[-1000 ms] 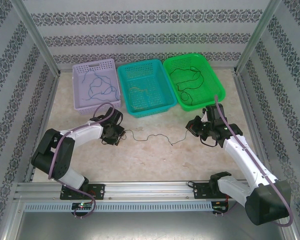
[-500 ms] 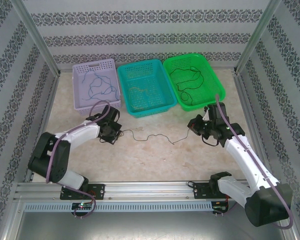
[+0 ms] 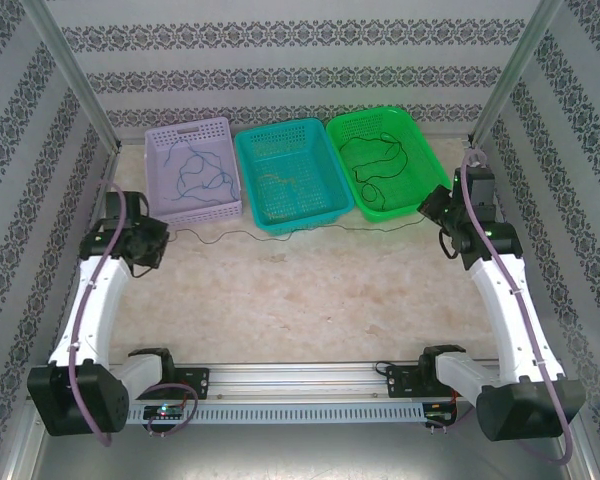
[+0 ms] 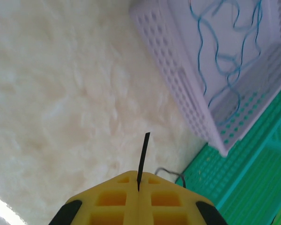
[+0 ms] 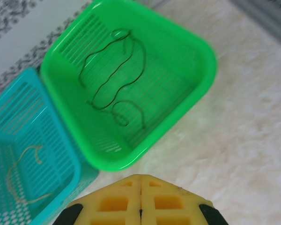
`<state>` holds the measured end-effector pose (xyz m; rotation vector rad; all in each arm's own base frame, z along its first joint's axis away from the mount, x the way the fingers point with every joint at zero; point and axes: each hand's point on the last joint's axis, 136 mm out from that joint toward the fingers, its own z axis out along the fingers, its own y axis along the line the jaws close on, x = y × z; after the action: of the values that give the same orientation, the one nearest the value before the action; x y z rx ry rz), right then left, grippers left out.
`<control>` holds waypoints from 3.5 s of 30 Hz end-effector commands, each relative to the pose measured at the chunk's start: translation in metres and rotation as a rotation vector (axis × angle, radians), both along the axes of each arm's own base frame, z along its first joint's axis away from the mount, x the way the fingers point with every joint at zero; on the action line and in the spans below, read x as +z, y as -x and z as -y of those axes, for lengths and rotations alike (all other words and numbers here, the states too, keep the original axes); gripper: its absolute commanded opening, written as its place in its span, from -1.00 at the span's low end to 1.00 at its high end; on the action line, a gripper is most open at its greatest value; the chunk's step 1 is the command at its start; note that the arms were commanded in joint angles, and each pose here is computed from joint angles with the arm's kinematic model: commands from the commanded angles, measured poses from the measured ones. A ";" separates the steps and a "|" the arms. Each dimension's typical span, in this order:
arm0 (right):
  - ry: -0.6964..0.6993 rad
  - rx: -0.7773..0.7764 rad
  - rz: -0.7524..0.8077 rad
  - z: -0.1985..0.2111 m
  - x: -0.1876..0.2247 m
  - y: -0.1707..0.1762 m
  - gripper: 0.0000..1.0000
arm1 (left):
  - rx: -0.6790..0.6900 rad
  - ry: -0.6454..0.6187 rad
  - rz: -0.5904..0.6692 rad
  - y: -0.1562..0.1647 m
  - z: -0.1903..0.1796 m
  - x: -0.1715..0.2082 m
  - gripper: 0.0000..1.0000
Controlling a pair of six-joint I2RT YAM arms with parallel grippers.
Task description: Untangle the cables
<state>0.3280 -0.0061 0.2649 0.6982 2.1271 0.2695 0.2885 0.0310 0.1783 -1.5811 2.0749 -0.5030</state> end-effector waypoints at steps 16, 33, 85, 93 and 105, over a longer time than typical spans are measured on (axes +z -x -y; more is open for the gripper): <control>0.059 -0.316 0.067 0.085 0.015 -0.008 -1.00 | 0.194 -0.180 -0.068 -0.003 -0.100 0.032 -1.00; -0.023 -0.117 0.115 0.046 0.028 -0.061 -1.00 | -0.020 0.020 0.181 -0.068 -0.039 0.054 -1.00; -0.132 0.071 -0.192 -0.011 -0.036 -0.142 0.07 | -0.709 0.477 0.958 -0.328 0.469 0.094 0.62; -0.053 0.075 -0.085 -0.004 0.006 -0.112 0.17 | -0.777 0.173 0.846 -0.306 0.438 0.135 0.84; 0.101 0.203 0.087 -0.014 0.037 -0.027 0.96 | -0.766 -0.300 0.709 -0.229 0.328 0.180 1.00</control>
<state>0.3672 0.0056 0.3065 0.4777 2.1212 0.3302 0.5244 -0.3289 0.3848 -0.3234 1.9100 -1.0129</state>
